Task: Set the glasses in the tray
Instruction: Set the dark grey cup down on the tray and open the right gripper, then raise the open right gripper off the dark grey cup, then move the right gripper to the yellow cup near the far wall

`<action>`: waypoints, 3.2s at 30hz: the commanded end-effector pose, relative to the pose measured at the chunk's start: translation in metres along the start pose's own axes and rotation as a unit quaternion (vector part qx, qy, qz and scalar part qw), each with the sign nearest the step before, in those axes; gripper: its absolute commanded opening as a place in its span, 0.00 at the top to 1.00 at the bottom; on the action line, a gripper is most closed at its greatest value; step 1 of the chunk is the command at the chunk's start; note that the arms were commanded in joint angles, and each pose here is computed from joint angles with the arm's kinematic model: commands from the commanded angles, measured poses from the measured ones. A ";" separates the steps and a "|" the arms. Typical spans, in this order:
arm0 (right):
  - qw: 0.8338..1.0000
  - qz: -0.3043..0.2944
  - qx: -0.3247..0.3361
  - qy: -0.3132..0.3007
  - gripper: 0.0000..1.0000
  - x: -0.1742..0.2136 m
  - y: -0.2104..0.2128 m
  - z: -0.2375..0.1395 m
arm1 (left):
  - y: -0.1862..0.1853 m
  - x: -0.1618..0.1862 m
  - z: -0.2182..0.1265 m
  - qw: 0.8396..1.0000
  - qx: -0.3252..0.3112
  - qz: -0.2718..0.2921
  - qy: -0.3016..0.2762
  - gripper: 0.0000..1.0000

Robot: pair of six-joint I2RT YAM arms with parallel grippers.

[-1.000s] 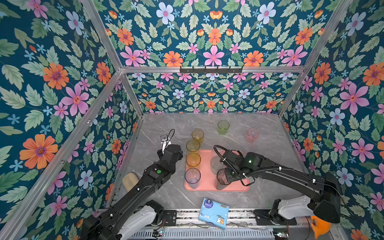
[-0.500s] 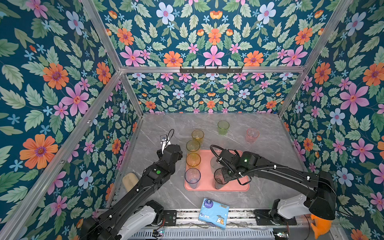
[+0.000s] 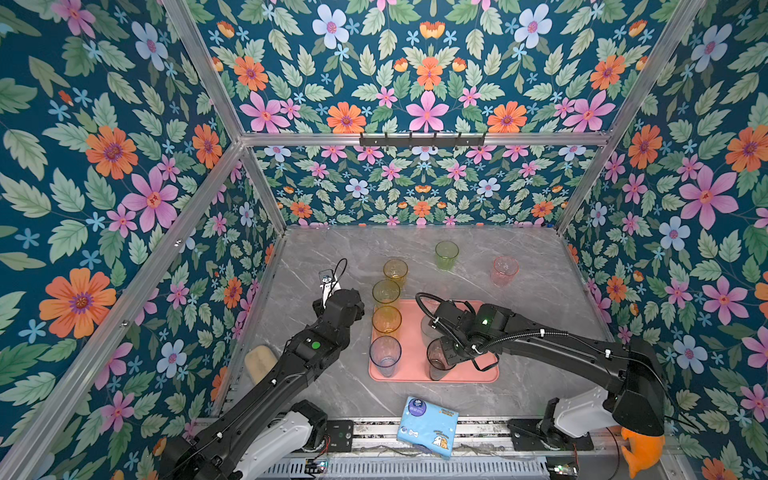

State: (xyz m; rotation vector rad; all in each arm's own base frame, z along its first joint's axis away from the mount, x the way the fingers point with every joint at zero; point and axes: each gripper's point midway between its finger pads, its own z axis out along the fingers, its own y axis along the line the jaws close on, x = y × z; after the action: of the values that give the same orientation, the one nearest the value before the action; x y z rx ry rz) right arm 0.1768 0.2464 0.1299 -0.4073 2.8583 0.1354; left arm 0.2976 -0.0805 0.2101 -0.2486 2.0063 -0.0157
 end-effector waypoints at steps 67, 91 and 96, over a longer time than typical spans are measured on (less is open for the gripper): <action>0.961 -0.024 -0.053 -0.271 0.64 -0.169 -0.041 -0.143 | -0.012 -0.038 -0.002 1.000 -0.003 -0.011 -0.028 0.25; 0.976 -0.006 -0.065 -0.208 0.64 -0.291 -0.039 -0.054 | -0.003 -0.039 -0.008 0.999 -0.015 -0.008 -0.032 0.25; 0.979 -0.003 -0.079 -0.186 0.64 -0.301 -0.030 -0.031 | -0.001 -0.037 -0.009 0.999 -0.016 -0.009 -0.030 0.25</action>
State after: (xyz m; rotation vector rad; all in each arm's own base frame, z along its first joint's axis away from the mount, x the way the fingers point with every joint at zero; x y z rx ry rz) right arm 0.4618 0.2854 0.2434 -0.3537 2.4478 0.3581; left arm 0.3065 -0.0791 0.2485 -0.2840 1.9419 -0.0086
